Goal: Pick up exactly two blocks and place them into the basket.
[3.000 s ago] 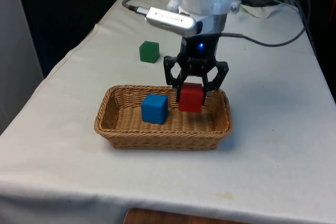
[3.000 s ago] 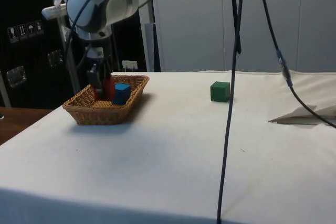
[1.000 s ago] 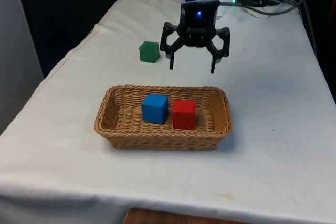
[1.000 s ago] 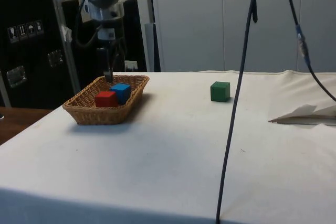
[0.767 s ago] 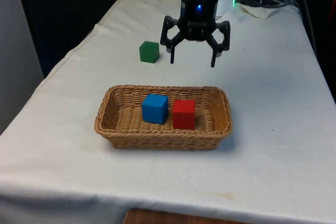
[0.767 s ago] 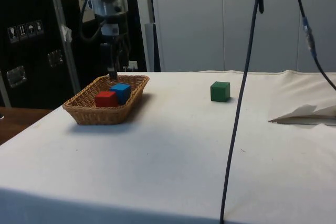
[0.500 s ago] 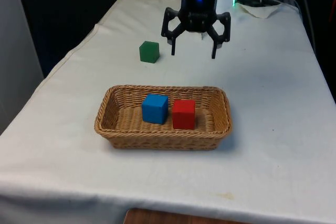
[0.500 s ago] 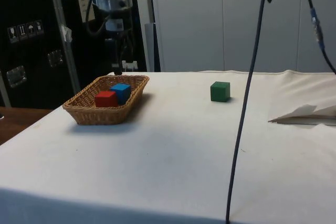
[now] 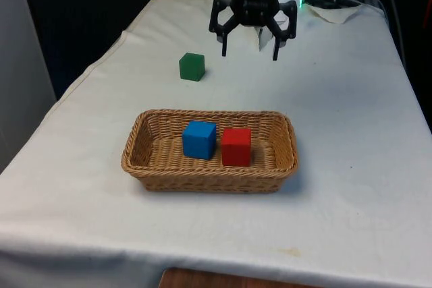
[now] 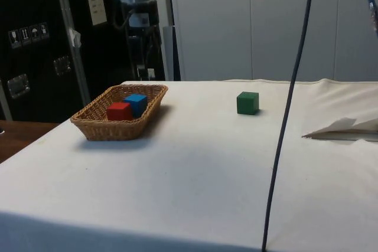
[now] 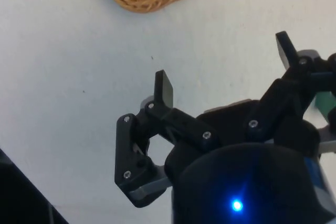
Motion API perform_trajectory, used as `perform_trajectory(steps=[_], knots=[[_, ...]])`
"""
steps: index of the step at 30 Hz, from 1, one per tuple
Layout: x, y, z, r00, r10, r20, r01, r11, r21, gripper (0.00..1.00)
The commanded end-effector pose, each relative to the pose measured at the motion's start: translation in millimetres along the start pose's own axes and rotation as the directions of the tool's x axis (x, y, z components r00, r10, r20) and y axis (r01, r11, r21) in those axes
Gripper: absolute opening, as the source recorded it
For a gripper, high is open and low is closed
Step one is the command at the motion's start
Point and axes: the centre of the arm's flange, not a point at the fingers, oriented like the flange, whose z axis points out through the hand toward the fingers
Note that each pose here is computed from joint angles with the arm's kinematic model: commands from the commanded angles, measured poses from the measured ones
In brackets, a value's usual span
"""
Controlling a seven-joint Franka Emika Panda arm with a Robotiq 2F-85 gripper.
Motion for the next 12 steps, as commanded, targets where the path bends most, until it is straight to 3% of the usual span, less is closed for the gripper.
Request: perform_trajectory(steps=[1, 2, 5, 12], knots=[[-6.7, -0.6, 0, 1.0, 0.003, -0.002, -0.003, 0.9999, -0.013, 1.0], [-2.0, 0.0, 0, 1.0, 0.0, 0.004, 0.0, 1.0, -0.001, 1.0], [-12.8, -3.4, 1, 1.0, 0.006, 0.006, -0.006, 0.9998, -0.017, 1.0], [-17.4, -5.4, 3, 0.9998, 0.01, 0.018, -0.01, 0.9999, -0.005, 1.0]])
